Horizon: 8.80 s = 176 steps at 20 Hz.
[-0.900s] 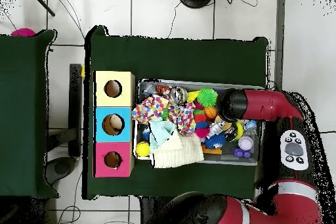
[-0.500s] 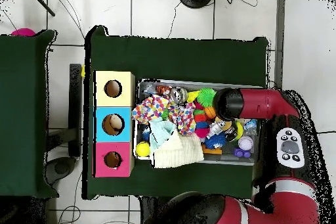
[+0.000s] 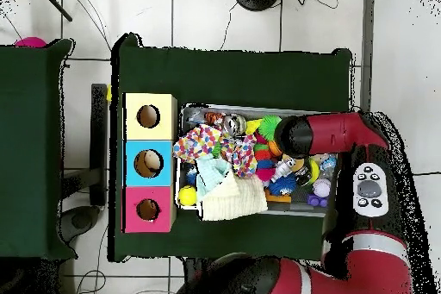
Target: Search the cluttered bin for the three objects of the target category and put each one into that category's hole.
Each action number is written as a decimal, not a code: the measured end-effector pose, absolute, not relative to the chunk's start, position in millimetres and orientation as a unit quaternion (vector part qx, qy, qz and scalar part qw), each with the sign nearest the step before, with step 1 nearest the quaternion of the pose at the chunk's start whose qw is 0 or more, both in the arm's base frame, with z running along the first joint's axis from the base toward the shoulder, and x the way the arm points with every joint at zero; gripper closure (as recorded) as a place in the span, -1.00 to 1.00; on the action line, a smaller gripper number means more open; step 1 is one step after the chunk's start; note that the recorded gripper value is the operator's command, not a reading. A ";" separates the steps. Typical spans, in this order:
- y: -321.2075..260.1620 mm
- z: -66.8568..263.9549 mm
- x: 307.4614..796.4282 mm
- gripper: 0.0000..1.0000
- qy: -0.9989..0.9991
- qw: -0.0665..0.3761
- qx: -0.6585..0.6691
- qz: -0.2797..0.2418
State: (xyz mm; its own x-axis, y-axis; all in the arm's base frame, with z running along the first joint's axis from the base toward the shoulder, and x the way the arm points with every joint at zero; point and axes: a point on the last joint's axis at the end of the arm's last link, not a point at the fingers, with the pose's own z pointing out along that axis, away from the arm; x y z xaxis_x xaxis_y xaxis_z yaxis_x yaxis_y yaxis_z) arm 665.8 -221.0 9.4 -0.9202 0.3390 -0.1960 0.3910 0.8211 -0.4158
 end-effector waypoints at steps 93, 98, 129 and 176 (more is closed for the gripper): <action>-200.0 99.5 686.5 -1.00 0.952 -0.019 0.144 -0.270; -231.6 77.2 680.4 -1.00 0.954 -0.002 0.156 -0.257; -193.4 1.9 622.7 -1.00 0.960 0.007 0.272 -0.069; -143.2 26.2 593.3 -1.00 0.944 -0.062 0.315 -0.075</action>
